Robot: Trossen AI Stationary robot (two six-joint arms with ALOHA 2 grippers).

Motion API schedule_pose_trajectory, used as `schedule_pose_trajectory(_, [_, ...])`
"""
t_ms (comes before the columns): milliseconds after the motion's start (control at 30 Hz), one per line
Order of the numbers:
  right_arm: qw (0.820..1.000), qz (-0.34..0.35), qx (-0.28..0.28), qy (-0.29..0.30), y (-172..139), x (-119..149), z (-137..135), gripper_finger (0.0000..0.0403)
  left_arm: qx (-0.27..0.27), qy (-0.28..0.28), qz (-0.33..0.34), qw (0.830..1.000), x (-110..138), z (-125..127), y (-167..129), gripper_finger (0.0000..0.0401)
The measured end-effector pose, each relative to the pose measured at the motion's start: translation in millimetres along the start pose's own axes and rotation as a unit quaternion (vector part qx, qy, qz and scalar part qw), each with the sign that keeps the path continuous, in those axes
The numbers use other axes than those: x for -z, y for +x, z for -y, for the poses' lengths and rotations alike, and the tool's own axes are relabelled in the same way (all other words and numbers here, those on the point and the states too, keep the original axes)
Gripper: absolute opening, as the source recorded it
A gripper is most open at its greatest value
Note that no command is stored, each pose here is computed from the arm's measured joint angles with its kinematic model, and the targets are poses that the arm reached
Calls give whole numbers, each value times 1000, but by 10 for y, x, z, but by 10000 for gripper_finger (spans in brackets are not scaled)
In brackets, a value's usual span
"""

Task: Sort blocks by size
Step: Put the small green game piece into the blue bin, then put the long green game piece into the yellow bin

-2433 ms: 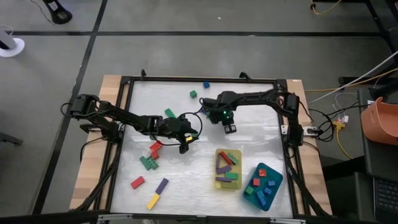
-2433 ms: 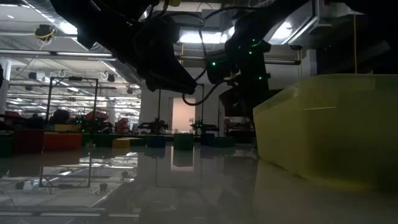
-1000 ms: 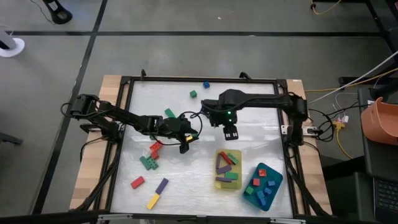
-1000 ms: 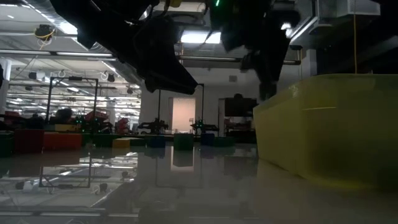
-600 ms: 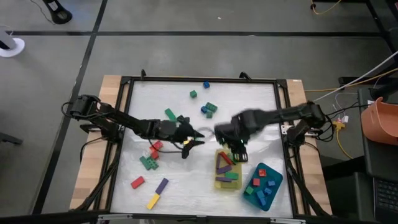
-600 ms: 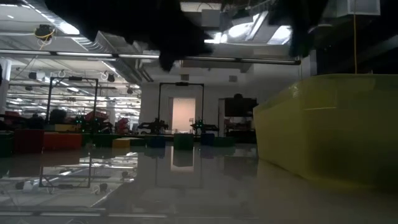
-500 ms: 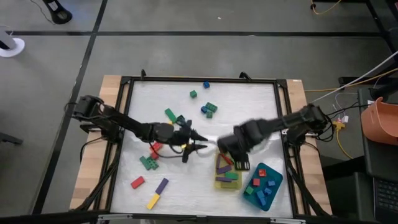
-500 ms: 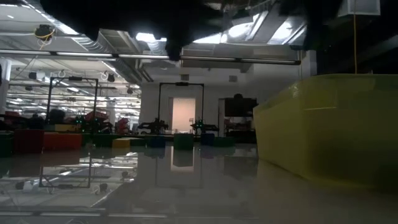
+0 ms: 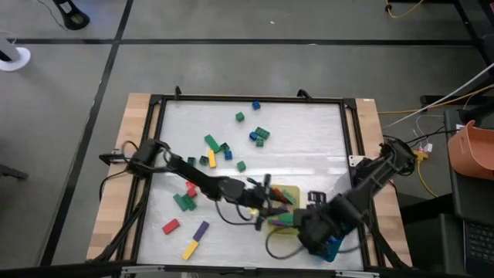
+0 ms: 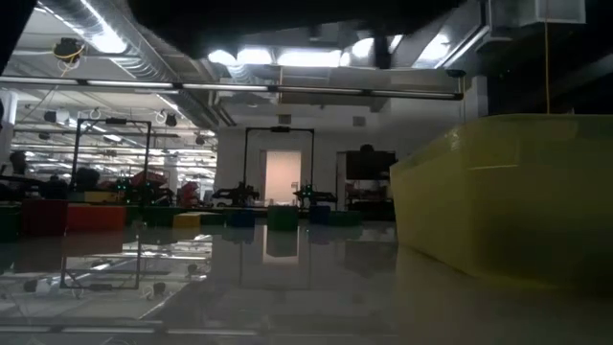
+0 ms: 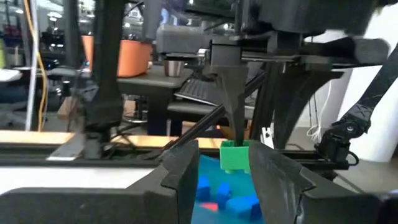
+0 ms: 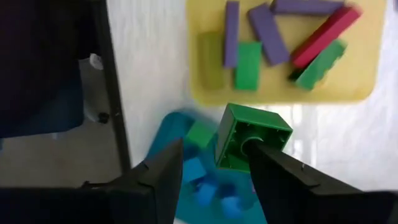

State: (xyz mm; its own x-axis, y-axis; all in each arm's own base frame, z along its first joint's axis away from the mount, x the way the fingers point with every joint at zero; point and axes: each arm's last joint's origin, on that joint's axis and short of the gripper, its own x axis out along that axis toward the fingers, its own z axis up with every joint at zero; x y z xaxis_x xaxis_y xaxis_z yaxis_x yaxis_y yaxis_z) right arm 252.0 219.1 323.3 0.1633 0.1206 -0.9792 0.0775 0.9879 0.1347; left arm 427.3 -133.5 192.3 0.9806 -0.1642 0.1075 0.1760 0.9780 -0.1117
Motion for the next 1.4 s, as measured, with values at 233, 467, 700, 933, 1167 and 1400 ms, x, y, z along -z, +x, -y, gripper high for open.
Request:
schedule_pose_trajectory(233, [1000,9,2,15,51,402,-338,182,3,1,-19,1000,139,114,530,129])
schedule_pose_trajectory(467, [998,58,21,-6,138,666,-515,182,2,0,-27,1000,237,162,865,129])
schedule_pose_trajectory(700, [997,62,41,-11,206,703,-494,182,9,-3,-14,1000,311,243,1003,129])
schedule_pose_trajectory(933, [995,66,71,-18,314,726,-441,182,10,-2,-26,1000,339,294,1006,129])
schedule_pose_trajectory(1167, [994,72,76,-18,321,723,-438,182,-7,6,-67,998,421,288,996,129])
schedule_pose_trajectory(1400, [995,68,74,-18,321,725,-439,182,-10,2,-93,996,472,285,987,129])
